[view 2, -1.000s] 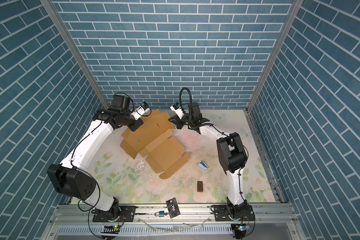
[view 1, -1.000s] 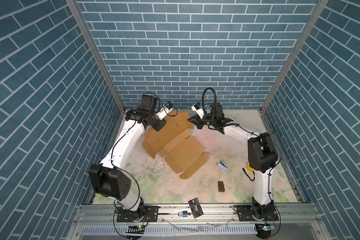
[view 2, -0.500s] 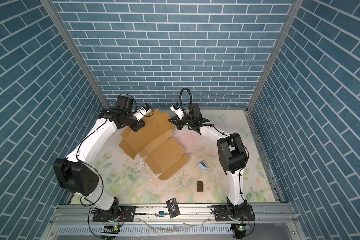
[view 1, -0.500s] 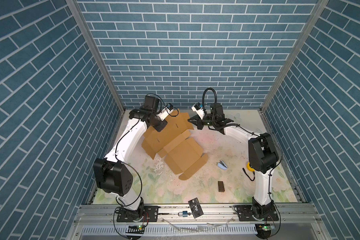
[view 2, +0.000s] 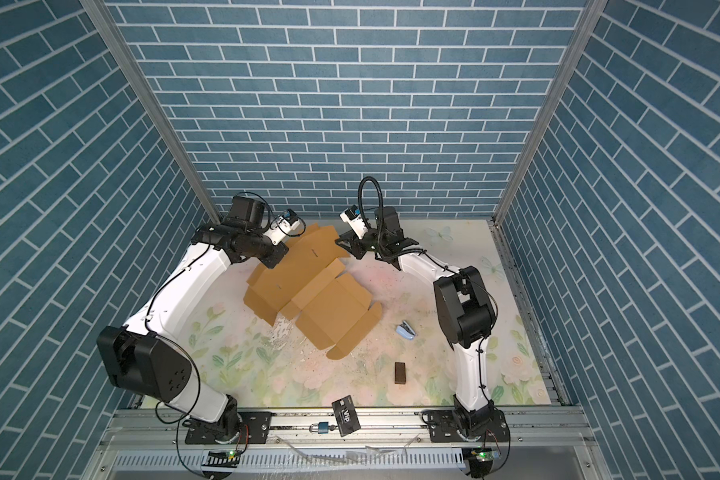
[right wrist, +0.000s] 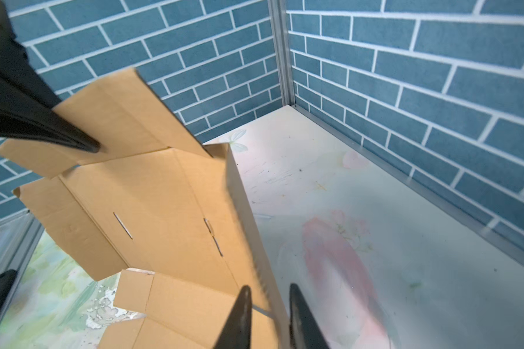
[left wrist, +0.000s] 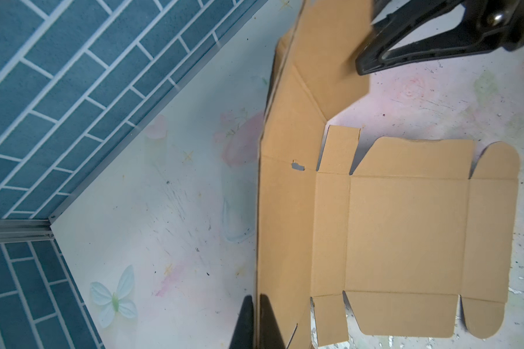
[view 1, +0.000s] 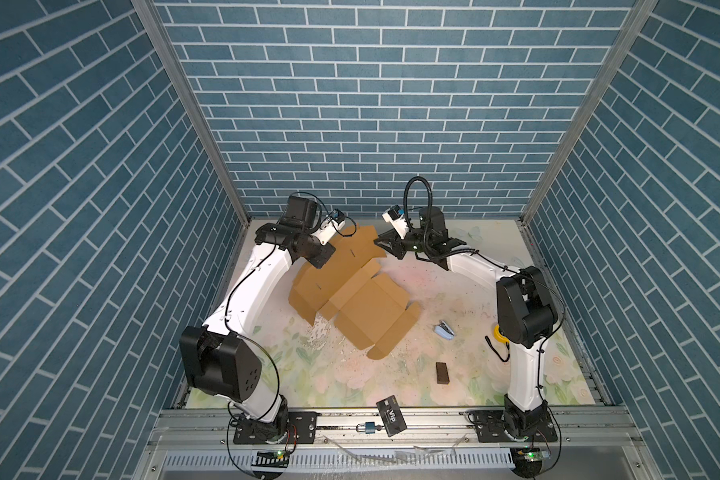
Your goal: Fold the paper box
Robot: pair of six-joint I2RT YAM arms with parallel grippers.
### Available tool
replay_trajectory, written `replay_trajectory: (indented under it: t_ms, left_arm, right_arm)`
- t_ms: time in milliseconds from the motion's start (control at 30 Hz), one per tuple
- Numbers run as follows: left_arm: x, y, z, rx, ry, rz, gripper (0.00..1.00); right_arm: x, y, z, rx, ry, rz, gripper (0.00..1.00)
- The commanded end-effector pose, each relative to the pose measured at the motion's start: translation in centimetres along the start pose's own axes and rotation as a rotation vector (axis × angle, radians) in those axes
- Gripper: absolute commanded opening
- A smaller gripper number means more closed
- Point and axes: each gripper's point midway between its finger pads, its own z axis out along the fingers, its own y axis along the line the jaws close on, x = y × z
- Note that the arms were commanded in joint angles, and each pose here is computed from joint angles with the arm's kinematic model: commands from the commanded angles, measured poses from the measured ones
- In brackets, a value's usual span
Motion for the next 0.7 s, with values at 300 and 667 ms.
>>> replay_trajectory:
  t_ms: [300,667]
  left_arm:
    - [2.2,0.3,0.0,-0.078,-0.009,-0.076,0.0]
    - [2.4,0.7,0.7,-0.08,-0.002,-0.127,0.0]
  right_arm:
    - [2.0,0.3,-4.5,0.291,0.006,0.362,0.57]
    - [5.0,3.1,1.4,0.216,-0.038,0.694,0.53]
